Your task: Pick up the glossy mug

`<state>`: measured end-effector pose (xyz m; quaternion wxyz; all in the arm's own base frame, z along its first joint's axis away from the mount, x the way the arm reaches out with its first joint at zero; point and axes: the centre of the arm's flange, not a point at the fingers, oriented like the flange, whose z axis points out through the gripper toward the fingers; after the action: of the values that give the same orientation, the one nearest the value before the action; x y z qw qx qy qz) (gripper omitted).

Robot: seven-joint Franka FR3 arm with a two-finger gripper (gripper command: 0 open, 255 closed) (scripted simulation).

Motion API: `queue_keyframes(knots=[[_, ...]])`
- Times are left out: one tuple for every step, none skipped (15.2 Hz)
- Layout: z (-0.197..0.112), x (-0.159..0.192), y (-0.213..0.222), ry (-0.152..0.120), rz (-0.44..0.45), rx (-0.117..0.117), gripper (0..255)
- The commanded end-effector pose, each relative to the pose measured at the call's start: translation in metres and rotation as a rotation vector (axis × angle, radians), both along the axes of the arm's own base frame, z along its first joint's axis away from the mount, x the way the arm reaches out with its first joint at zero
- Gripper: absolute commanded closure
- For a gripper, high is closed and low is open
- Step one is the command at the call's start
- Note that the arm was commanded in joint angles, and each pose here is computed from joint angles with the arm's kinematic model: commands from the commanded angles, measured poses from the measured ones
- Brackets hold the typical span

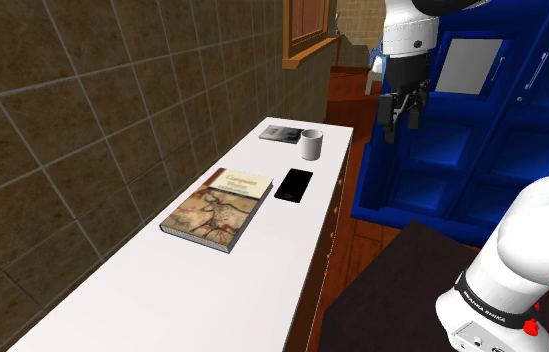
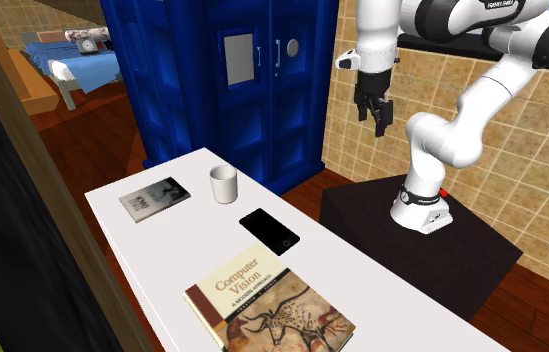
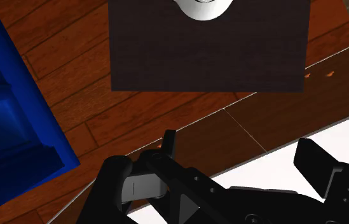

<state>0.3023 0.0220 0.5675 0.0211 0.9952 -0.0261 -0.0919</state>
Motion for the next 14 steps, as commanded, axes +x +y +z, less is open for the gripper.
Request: queue_keyframes(knots=[[0.000, 0.000, 0.000, 0.000, 0.000, 0.000, 0], [-0.005, 0.011, -0.004, -0.003, 0.002, -0.001, 0], [-0.011, 0.022, -0.008, -0.006, 0.005, -0.001, 0], [-0.016, 0.033, -0.012, -0.009, 0.007, -0.002, 0], [-0.021, 0.043, -0.016, -0.012, 0.009, -0.003, 0], [-0.026, 0.054, -0.020, -0.015, 0.012, -0.004, 0], [-0.032, 0.065, -0.024, -0.018, 0.014, -0.004, 0], [-0.037, 0.076, -0.027, -0.021, 0.016, -0.005, 0], [-0.042, 0.087, -0.031, -0.024, 0.019, -0.006, 0], [-0.047, 0.098, -0.035, -0.027, 0.021, -0.007, 0], [-0.052, 0.109, -0.039, -0.030, 0.024, -0.007, 0], [-0.057, 0.120, -0.043, -0.033, 0.026, -0.008, 0], [-0.062, 0.131, -0.046, -0.036, 0.028, -0.009, 0], [-0.067, 0.142, -0.050, -0.039, 0.031, -0.009, 0]])
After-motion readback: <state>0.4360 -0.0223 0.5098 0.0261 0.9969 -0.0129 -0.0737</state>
